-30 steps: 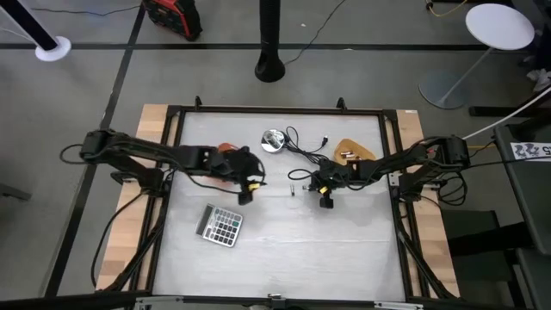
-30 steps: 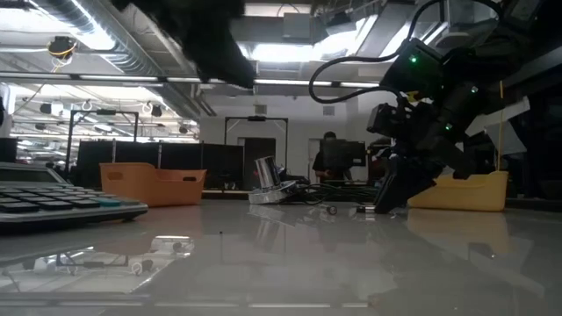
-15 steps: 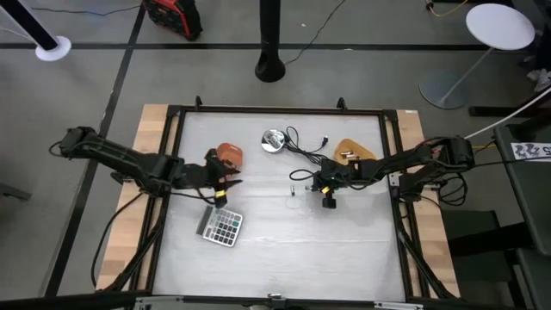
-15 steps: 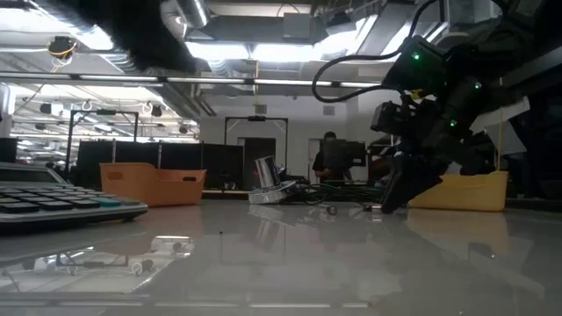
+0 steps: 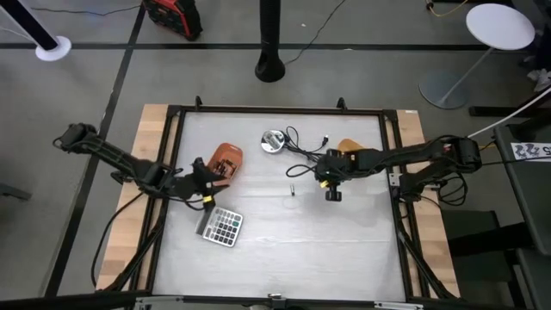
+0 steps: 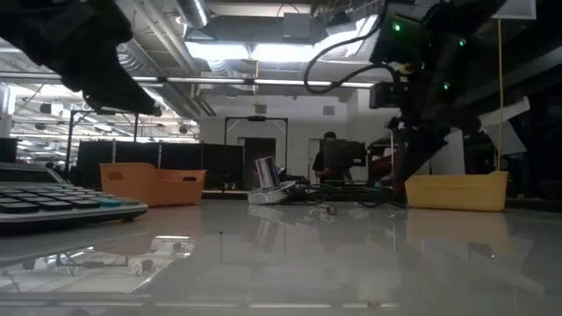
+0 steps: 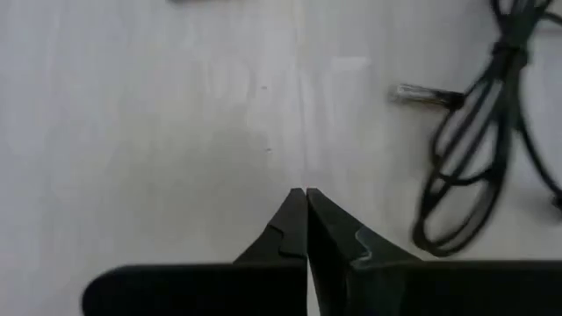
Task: Sort batteries
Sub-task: Put the silver battery into the yellow bin
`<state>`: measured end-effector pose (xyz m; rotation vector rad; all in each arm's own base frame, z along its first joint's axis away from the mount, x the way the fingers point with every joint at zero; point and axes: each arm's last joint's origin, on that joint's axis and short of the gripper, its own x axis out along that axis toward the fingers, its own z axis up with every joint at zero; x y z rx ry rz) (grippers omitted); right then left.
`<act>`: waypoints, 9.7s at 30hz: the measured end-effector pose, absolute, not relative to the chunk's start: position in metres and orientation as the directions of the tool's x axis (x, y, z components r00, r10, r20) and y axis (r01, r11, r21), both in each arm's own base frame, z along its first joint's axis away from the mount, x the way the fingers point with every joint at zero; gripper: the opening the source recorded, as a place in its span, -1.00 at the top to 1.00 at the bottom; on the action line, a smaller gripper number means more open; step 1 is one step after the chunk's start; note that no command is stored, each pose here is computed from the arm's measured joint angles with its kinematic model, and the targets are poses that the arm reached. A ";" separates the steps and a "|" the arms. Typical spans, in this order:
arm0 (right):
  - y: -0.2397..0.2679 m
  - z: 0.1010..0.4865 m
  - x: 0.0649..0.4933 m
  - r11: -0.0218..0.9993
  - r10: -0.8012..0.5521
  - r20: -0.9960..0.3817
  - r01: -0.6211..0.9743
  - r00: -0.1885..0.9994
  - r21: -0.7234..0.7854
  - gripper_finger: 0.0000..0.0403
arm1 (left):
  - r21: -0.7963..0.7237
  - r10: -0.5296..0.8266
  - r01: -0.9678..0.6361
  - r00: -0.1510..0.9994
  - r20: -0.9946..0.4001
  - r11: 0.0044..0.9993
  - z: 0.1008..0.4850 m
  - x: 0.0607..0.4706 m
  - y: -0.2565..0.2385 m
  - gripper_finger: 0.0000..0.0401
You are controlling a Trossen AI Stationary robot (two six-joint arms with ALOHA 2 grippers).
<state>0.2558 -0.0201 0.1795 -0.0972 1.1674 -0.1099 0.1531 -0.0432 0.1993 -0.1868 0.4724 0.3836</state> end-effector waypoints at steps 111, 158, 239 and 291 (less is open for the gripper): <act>-0.087 0.129 0.379 0.770 -0.169 -0.768 0.569 0.617 0.288 0.53 | -0.132 0.386 -0.463 0.839 -0.383 0.876 0.191 0.141 -0.059 0.35; -0.091 0.121 0.375 0.729 -0.338 -0.795 0.674 0.503 0.117 0.53 | -0.109 0.386 -0.456 0.840 -0.382 0.883 0.191 0.141 -0.059 0.35; -0.078 0.227 0.305 0.866 -0.207 -0.882 0.340 -0.423 -0.366 0.96 | -0.087 0.387 -0.452 0.837 -0.387 0.888 0.190 0.140 -0.058 0.35; -0.063 0.293 0.226 0.764 -0.442 -0.892 0.559 0.090 -0.322 0.48 | 0.084 0.470 -0.469 0.825 -0.312 0.879 0.195 0.133 -0.059 0.35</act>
